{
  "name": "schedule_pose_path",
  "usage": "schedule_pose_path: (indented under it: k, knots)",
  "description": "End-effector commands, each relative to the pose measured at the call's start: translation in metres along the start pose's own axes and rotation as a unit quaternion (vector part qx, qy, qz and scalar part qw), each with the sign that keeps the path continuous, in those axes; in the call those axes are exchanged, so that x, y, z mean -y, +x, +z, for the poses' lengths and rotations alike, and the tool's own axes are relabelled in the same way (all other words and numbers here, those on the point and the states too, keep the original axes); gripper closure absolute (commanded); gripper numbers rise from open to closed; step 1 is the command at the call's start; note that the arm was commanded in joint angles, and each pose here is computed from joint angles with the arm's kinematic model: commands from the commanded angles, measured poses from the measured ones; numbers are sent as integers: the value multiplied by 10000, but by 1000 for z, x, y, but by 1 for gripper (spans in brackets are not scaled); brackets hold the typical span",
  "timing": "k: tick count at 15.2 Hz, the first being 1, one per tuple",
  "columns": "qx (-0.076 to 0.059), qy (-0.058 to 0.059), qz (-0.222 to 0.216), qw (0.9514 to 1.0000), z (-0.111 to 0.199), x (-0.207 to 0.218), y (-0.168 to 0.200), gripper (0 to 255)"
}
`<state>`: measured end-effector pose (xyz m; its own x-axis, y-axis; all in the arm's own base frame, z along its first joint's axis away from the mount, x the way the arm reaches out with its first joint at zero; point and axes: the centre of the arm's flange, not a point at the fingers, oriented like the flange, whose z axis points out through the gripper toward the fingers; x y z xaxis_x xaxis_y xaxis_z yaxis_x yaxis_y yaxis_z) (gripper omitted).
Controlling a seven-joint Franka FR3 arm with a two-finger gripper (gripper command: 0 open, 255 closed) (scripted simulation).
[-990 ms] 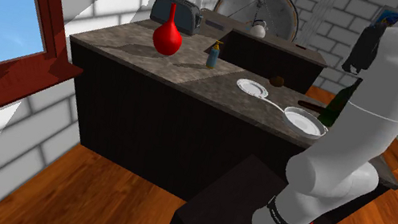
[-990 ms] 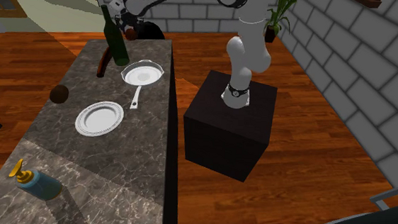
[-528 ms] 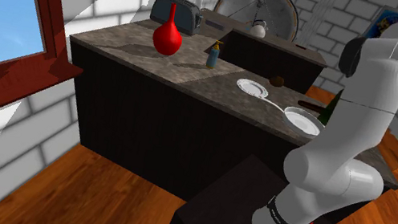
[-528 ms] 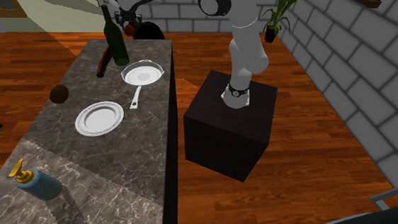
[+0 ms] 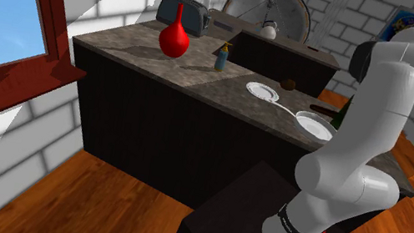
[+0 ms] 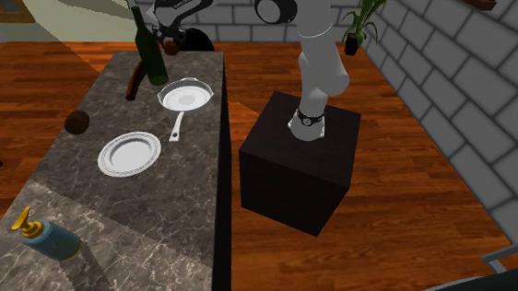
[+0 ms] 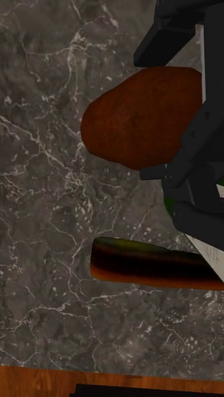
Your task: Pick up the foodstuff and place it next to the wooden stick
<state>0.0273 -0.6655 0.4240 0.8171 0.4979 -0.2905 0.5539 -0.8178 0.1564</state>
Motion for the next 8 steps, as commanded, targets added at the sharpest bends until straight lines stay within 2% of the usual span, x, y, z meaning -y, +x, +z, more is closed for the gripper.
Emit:
schedule_pose_path:
  k: [1,8]
  knots:
    - [1,-2,0,10000,10,2,2,255]
    - [1,-2,0,10000,45,7,13,255]
